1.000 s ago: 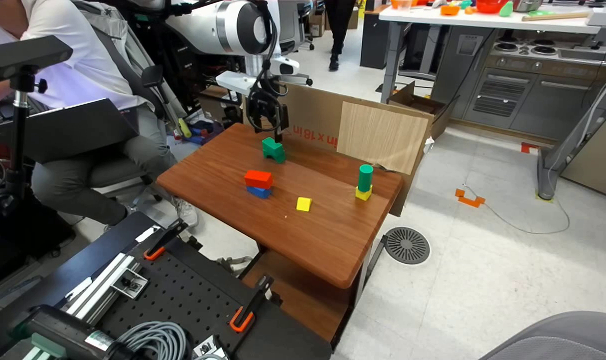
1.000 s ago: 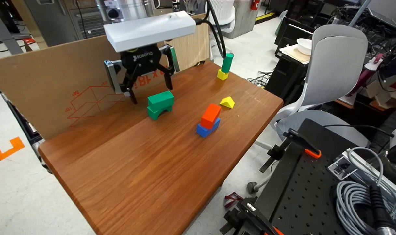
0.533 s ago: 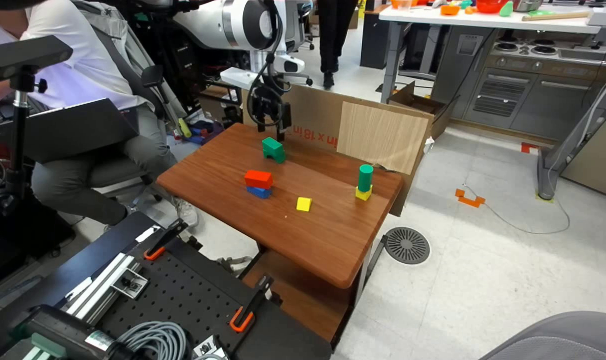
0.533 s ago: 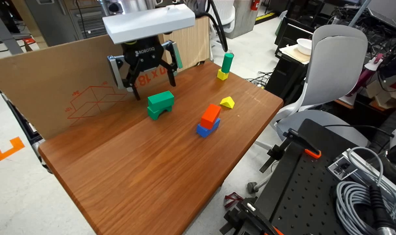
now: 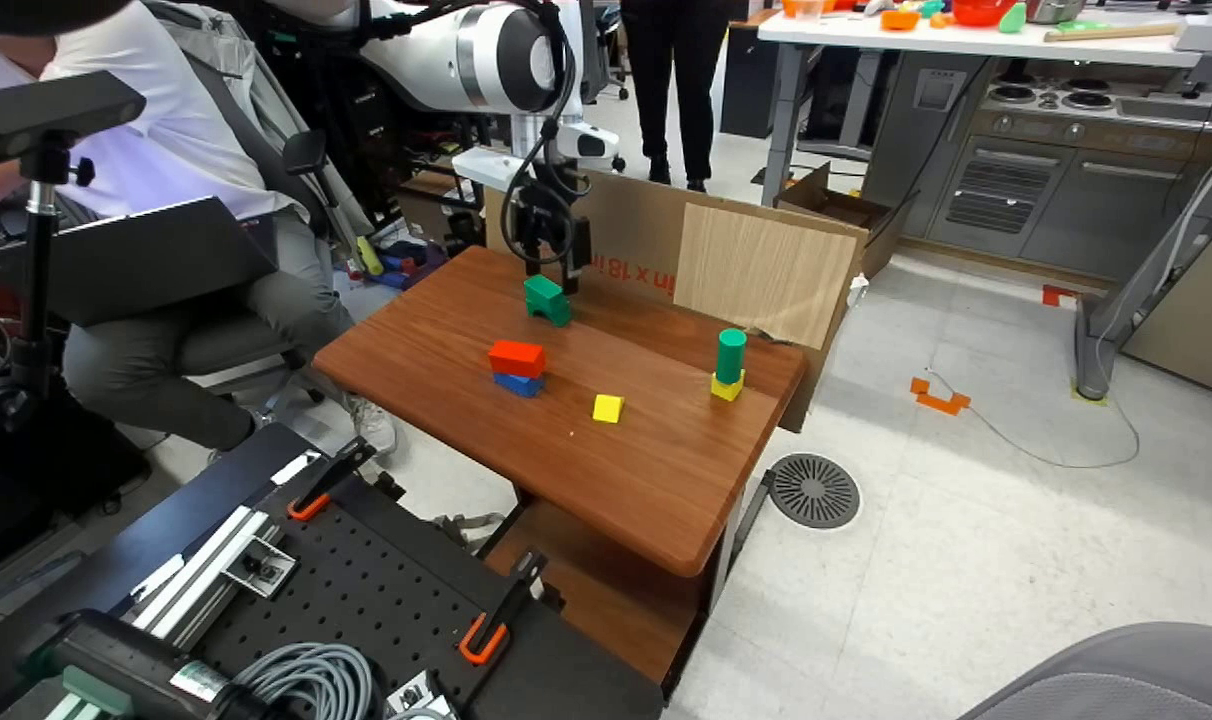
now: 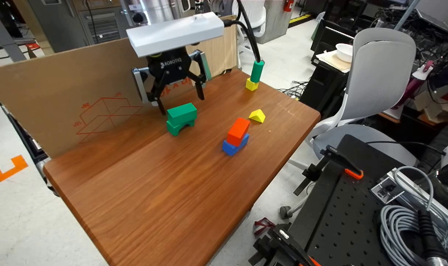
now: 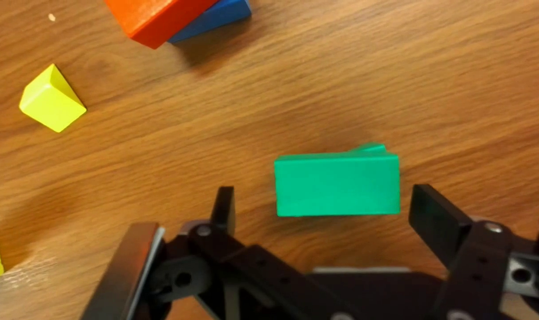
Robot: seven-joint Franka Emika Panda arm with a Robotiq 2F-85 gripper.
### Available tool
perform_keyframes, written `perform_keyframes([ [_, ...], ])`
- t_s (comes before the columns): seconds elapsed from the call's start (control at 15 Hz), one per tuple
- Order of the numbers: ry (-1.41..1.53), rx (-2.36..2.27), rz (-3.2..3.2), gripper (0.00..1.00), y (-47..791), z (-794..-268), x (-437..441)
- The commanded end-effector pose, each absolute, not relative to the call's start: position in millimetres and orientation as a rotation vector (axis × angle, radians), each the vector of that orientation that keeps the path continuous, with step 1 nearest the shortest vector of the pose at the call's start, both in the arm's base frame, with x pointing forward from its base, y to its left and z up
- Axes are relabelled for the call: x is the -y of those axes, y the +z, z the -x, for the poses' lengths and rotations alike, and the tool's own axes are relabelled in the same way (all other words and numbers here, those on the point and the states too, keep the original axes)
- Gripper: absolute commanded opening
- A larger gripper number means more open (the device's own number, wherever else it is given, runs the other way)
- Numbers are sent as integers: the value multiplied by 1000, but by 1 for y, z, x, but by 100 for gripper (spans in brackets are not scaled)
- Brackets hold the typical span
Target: Unstack the green blocks
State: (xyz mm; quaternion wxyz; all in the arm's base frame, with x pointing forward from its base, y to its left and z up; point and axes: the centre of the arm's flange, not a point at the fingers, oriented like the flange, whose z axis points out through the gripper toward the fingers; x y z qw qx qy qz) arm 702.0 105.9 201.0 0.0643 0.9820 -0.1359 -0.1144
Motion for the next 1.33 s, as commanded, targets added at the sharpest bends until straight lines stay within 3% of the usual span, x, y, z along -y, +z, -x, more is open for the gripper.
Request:
perform_keyframes([
  [0.0,-352,431,-2951,100,191,-707,-111],
  [0.27,-373,441,-2942,100,181,-709,-109],
  [0.33,-382,442,-2940,90,178,-709,-109],
  [0.4,-385,442,-2936,72,174,-709,-110],
  [0.6,-383,427,-2939,49,172,-709,-112],
  [0.67,-374,423,-2944,45,177,-710,-112],
  [1.27,-343,262,-3013,42,212,-678,-125],
])
